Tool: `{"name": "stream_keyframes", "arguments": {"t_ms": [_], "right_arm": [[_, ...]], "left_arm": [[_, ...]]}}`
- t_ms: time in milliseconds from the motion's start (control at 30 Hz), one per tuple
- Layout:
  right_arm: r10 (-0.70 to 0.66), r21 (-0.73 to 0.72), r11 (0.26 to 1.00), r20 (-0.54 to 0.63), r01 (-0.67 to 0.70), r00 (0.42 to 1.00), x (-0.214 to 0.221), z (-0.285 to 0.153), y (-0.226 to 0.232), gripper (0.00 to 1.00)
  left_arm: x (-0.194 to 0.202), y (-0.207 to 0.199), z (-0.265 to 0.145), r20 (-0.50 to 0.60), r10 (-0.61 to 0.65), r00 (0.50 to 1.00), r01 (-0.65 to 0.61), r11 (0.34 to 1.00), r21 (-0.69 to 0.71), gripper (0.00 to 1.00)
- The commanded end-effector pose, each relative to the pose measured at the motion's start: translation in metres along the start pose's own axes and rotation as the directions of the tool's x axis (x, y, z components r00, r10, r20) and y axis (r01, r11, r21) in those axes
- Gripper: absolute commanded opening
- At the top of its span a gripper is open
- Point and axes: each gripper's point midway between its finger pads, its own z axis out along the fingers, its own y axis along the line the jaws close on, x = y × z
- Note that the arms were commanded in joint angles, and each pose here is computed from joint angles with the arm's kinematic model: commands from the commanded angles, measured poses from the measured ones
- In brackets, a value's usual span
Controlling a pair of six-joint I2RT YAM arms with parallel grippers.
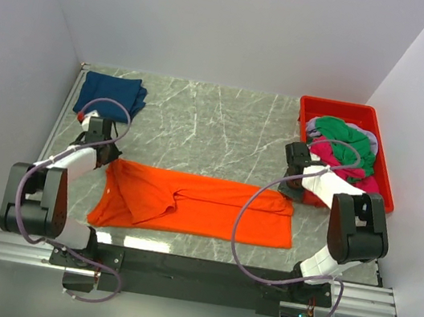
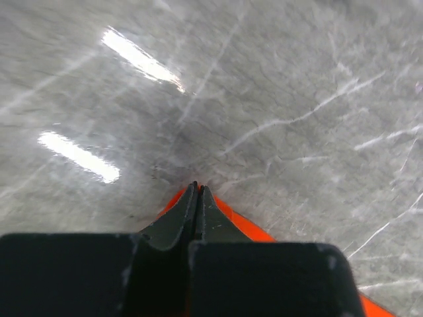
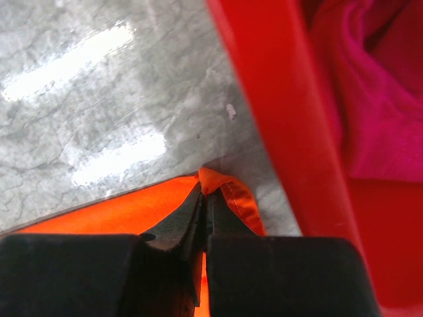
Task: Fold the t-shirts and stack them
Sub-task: Fold the tshirt
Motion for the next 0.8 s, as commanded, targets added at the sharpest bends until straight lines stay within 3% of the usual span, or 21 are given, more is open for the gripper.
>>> {"name": "stream_keyframes", "arguments": {"t_ms": [0,467,533,633,667,767], "right_arm": [[0.011,0.075,0.997,0.005,-0.011,1.000,0.000,0.001,-0.023,0.00],[0.017,0.068,0.998,0.003,-0.018,1.000,0.000,0.001,-0.025,0.00],[0.016,0.067,0.998,0.002,-0.016,1.000,0.001,0.001,-0.025,0.00],[0.014,0.065,0.998,0.006,-0.014,1.000,0.001,0.000,-0.025,0.00],[0.017,0.066,0.998,0.006,-0.017,1.000,0.001,0.000,-0.025,0.00],[0.016,0.068,0.998,0.004,-0.016,1.000,0.002,0.000,-0.026,0.00]], "left_arm": [[-0.034,0.008,-0.014,0.133,-0.049,0.990,0.057,0.997,-0.054,0.01],[-0.039,0.042,-0.013,0.160,-0.124,0.979,0.144,0.982,-0.121,0.02],[-0.044,0.039,-0.015,0.172,-0.121,0.978,0.140,0.984,-0.107,0.08],[-0.050,0.033,-0.021,0.199,-0.124,0.972,0.141,0.987,-0.074,0.31],[-0.054,0.032,-0.026,0.219,-0.129,0.967,0.147,0.987,-0.067,0.45],[-0.055,0.026,-0.034,0.242,-0.137,0.960,0.150,0.988,-0.036,0.60]]}}
